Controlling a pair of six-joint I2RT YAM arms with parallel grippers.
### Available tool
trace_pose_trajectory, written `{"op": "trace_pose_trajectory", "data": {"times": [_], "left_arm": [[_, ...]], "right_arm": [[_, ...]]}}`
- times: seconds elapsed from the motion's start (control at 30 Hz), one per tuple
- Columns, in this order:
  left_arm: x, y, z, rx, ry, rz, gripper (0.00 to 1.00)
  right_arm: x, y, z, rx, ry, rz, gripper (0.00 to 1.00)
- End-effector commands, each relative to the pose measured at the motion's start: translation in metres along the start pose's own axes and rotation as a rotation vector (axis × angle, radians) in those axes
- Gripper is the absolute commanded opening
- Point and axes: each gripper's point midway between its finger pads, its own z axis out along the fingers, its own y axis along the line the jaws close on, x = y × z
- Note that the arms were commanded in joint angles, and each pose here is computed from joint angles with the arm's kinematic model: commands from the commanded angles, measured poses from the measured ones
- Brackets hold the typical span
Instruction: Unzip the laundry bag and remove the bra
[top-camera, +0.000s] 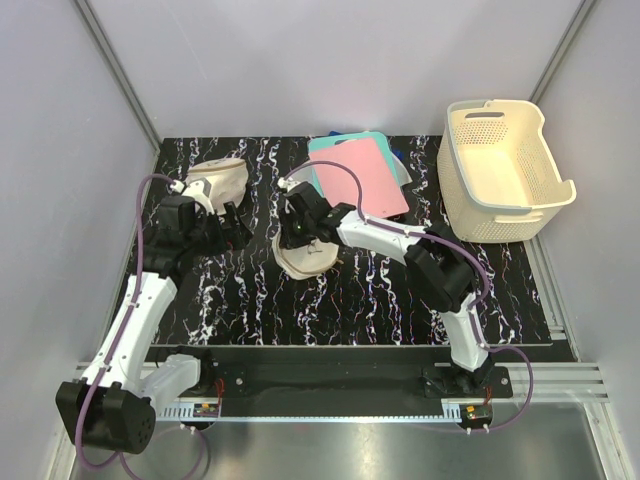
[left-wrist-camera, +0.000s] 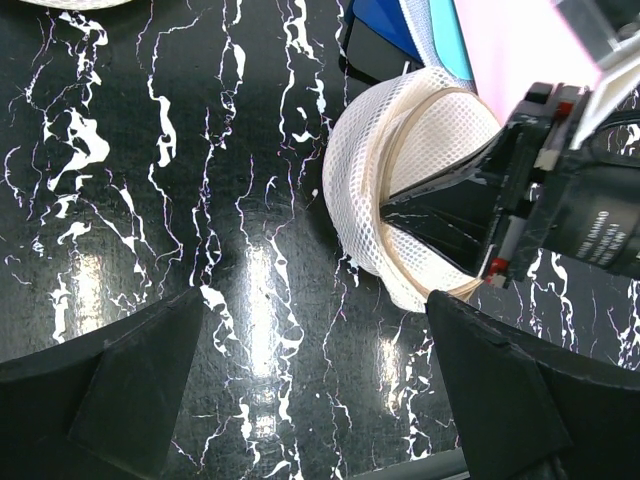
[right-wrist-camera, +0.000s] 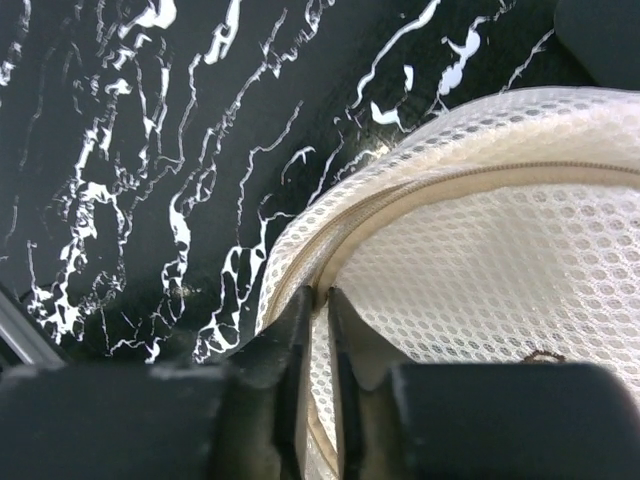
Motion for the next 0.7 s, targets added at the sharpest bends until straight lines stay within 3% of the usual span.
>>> {"op": "trace_pose_trajectory", "data": {"times": [0.0,0.1,0.43,0.67], "left_arm": [[-0.009,0.000,-0.002,0.004,-0.040,0.020,0.99],[-0.010,0.000,-0.002,0.004,-0.043,0.019,0.99],[-0.009,0.001,-0.002,0.002,-0.046,0.019,0.99],[-0.013,-0.020,0.002,0.072,-0.079,-0.039,0.93]], "right_arm": [[-0.004,0.003,0.000,0.015,0.003,-0.023,0.13],[-0.005,0.005,-0.002,0.010,0.004,-0.024,0.00],[-0.036,0.032,-0.049,-0.059,-0.084,-0.037,0.00],[-0.038,0.039,-0.071,-0.084,-0.111,-0.033,0.00]]}}
